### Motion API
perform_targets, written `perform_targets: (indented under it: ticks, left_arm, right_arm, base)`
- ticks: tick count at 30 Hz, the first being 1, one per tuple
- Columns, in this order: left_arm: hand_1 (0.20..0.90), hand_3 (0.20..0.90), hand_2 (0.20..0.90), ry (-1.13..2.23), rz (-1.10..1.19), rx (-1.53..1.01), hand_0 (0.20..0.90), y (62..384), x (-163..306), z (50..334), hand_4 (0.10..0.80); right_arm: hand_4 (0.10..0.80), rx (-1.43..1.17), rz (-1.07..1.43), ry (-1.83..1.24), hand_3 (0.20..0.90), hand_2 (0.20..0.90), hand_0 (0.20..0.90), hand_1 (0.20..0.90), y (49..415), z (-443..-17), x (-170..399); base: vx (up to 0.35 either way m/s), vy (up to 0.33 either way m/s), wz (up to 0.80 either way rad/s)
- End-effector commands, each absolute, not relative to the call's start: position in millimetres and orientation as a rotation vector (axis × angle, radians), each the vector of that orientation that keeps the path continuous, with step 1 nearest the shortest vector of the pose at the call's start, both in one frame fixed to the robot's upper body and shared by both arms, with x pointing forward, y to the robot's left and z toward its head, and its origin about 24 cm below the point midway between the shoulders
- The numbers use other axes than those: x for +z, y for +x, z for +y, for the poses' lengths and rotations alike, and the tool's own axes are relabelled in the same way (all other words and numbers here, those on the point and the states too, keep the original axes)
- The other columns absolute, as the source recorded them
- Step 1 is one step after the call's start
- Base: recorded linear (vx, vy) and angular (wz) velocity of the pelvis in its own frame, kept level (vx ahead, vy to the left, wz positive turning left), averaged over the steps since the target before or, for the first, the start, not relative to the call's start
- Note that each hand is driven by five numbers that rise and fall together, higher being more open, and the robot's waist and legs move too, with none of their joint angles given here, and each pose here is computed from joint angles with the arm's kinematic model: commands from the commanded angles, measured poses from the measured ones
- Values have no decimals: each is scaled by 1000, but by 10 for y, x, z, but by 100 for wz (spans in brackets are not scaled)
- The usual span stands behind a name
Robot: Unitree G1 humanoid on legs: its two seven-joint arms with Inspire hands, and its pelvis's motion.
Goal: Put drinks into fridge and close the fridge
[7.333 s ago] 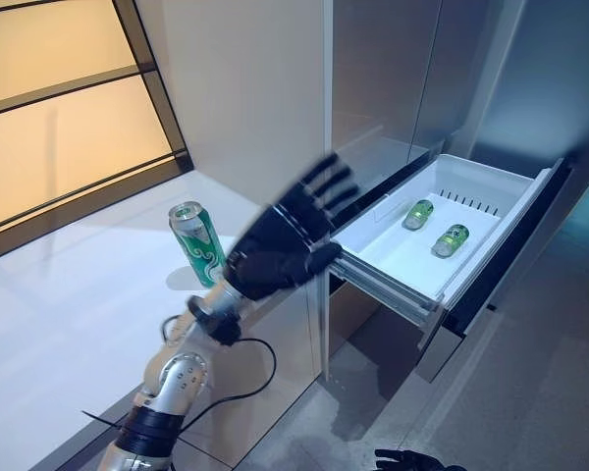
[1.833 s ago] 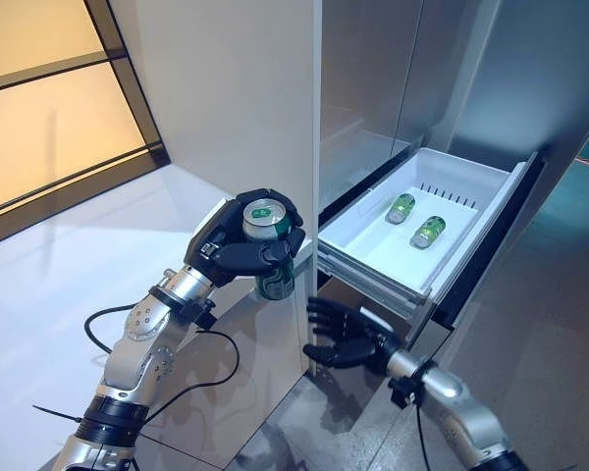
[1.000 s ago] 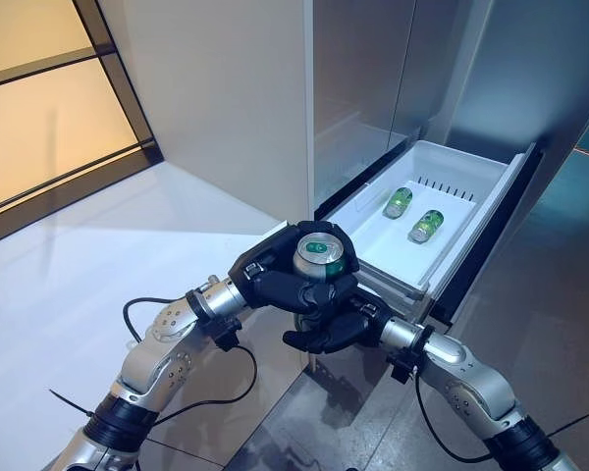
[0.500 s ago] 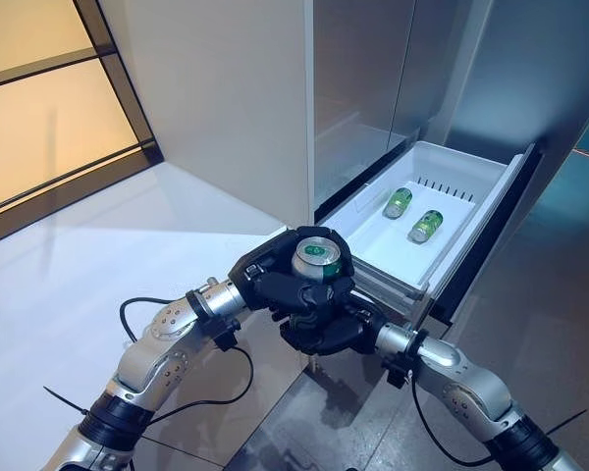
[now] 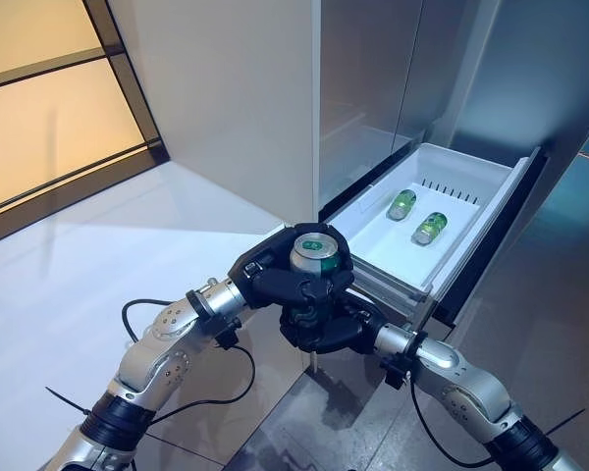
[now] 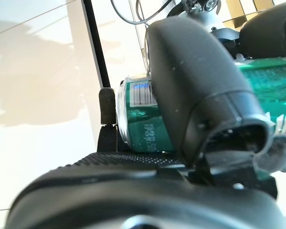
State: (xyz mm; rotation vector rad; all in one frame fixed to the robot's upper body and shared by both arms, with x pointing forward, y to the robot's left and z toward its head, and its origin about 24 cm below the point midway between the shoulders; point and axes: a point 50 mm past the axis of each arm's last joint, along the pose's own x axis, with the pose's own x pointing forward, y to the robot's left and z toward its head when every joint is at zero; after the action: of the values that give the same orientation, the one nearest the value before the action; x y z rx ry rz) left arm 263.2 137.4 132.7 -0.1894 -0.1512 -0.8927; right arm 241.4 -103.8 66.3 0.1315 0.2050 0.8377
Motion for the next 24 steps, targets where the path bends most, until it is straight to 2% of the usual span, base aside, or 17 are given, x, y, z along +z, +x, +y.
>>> perform_targets:
  ticks: [1,9,13,24]
  left_arm:
    - [900,900,900,-222,-595,-945,900,2602,2007,1144,800]
    - [900,900,900,-173,-719,-694,900,2644,2133,1436,800]
    - [900,900,900,-196,-602,-611,900,2757,1996,1476,800]
    - [900,900,900,-326,-151,-749,900,2859,1300,1240,800]
  right_arm:
    - [100,768,-298,262,200,300,300,300,2727,-910,1707]
    - [100,522,-324,25,200,300,300,300,3066,-1381,1912]
    - [100,374,-354,-78,200,300,300,300,3217,-1586,2049]
    - [100,10,-337,-176,200,300,300,300,3583,-2224,2449]
  base:
    - [0,0,0]
    - [10,0,1]
    - [36,-8,6]
    - [57,0,8]
